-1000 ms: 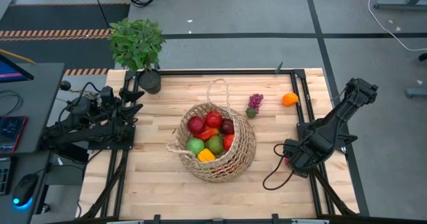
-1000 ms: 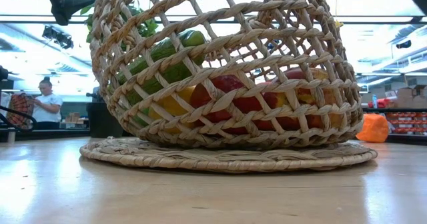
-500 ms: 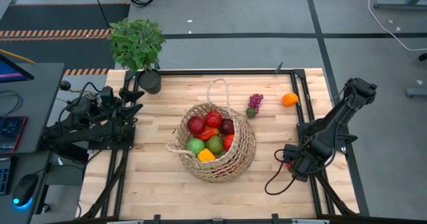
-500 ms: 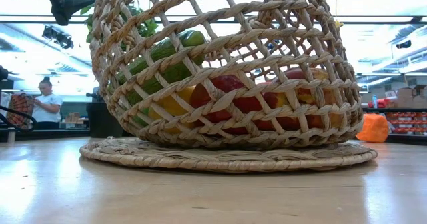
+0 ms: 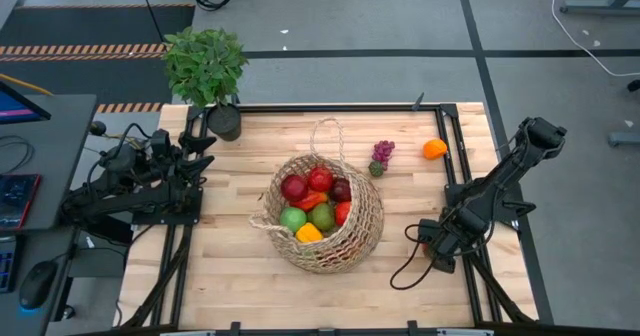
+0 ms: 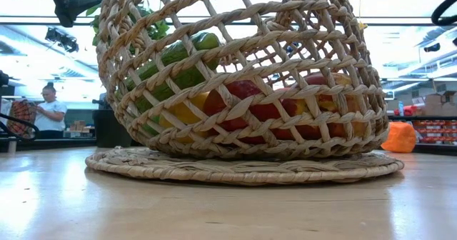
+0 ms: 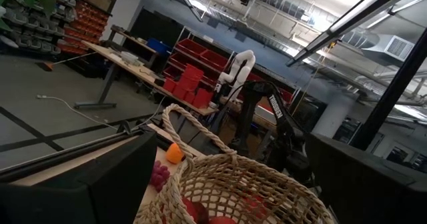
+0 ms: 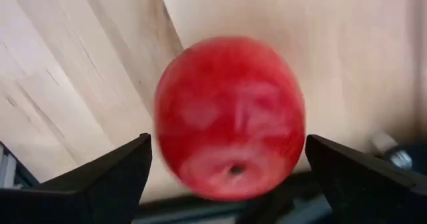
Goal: Build produce basket
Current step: Put the red apple into the brown basket
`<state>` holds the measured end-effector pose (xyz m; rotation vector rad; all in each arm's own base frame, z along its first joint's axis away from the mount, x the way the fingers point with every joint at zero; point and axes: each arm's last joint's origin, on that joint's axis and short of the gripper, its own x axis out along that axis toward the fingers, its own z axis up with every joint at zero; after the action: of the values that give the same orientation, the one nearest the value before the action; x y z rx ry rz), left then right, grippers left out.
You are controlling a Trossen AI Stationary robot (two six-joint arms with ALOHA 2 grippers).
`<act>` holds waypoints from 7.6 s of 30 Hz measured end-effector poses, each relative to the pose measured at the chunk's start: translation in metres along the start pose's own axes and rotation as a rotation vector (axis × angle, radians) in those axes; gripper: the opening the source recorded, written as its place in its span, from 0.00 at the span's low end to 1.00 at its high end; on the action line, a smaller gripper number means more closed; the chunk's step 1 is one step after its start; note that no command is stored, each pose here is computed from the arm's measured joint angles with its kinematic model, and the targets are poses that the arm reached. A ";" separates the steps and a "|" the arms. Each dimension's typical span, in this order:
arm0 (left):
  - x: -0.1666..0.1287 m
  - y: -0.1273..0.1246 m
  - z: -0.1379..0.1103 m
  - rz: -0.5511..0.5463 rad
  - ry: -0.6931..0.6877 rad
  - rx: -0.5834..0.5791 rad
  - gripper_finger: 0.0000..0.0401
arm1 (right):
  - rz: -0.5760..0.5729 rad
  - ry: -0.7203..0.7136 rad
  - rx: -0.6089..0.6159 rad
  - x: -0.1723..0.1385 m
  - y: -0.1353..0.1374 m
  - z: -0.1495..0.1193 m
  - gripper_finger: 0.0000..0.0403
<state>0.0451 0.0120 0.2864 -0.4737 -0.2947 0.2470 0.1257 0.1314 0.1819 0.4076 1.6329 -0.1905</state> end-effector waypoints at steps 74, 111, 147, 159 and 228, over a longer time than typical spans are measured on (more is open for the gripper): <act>0.000 0.000 0.000 0.000 0.000 0.000 0.97 | 1.282 -0.769 0.228 -0.218 -0.002 0.135 0.93; 0.000 0.000 0.000 0.000 0.000 0.000 0.97 | -0.404 -1.949 -0.837 -0.251 -0.015 0.144 0.93; 0.000 0.000 0.000 0.000 0.000 0.000 0.97 | 0.943 -1.237 1.028 -0.210 -0.054 0.164 0.95; 0.000 0.000 0.000 0.000 0.000 0.000 0.97 | 0.804 -1.303 0.879 -0.210 -0.054 0.164 0.96; 0.000 0.000 0.000 0.000 0.000 0.000 0.97 | -0.024 -0.699 -0.497 -0.209 0.047 0.287 0.99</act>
<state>0.0451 0.0120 0.2865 -0.4733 -0.2947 0.2471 0.4213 0.0396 0.3627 -0.0680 0.9445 0.0592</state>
